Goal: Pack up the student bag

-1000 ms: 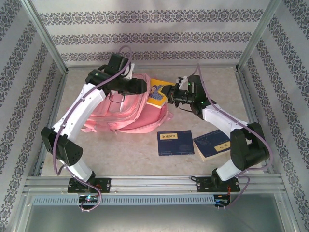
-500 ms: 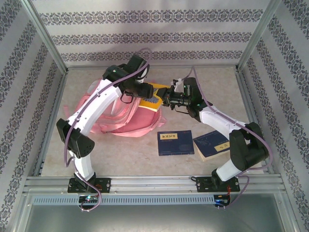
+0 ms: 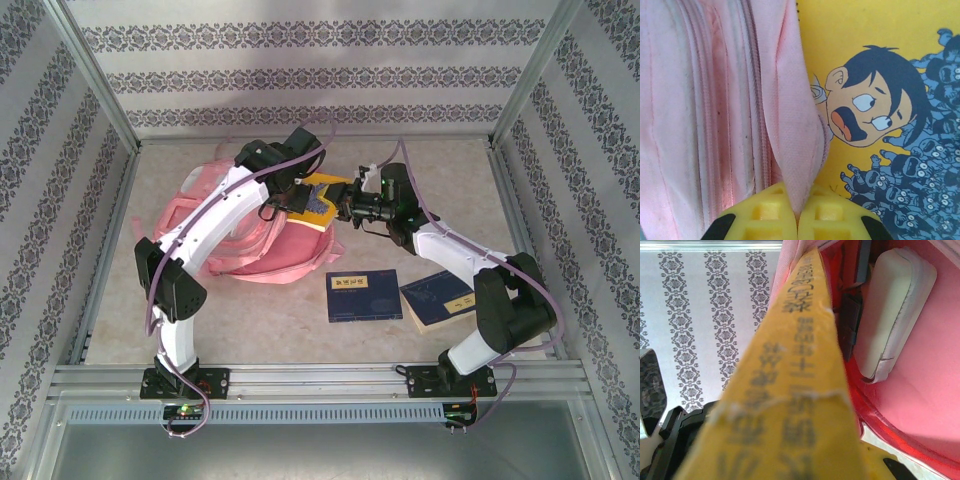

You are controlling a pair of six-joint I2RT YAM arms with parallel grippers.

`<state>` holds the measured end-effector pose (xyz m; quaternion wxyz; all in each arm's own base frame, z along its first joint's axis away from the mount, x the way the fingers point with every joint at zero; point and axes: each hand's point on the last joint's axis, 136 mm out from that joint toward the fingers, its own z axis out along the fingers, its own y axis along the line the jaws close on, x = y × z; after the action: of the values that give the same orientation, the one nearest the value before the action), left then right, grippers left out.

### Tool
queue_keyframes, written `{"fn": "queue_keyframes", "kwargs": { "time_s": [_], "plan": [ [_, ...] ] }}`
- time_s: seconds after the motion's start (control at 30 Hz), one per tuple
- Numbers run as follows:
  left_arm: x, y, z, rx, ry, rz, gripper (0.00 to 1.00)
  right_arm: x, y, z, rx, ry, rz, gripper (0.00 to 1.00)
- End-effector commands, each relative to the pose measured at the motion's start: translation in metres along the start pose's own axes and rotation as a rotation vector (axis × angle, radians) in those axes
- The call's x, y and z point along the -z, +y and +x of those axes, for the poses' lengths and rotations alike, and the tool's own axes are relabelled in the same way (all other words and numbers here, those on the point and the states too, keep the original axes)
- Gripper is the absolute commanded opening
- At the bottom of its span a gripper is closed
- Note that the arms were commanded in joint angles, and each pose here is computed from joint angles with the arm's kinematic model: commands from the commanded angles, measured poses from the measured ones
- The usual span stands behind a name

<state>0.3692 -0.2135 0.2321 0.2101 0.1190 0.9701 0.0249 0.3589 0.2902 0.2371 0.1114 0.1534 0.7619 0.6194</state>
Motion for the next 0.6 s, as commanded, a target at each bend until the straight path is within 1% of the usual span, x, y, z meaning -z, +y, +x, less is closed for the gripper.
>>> {"fn": "queue_keyframes", "kwargs": {
  "time_s": [0.0,0.1,0.27,0.37,0.47,0.57],
  "plan": [
    [0.024,0.013,-0.006,-0.003,-0.049,-0.053,0.00,0.010,0.045,0.018,0.177,0.055,-0.123,0.00],
    [0.056,0.025,-0.021,0.027,-0.130,-0.070,0.00,0.013,0.024,0.021,0.193,0.056,-0.017,0.00],
    [0.110,0.047,-0.038,0.054,-0.273,-0.083,0.00,0.012,-0.014,0.037,0.245,0.104,0.148,0.00],
    [0.130,0.052,-0.043,0.027,-0.339,-0.066,0.00,0.013,-0.033,0.042,0.295,0.117,0.243,0.00],
    [0.137,0.058,-0.042,-0.017,-0.357,-0.082,0.00,0.010,-0.038,0.046,0.298,0.131,0.239,0.00],
    [0.141,0.062,-0.041,-0.033,-0.366,-0.077,0.00,0.010,-0.030,0.046,0.287,0.121,0.208,0.00]
  ]
}}
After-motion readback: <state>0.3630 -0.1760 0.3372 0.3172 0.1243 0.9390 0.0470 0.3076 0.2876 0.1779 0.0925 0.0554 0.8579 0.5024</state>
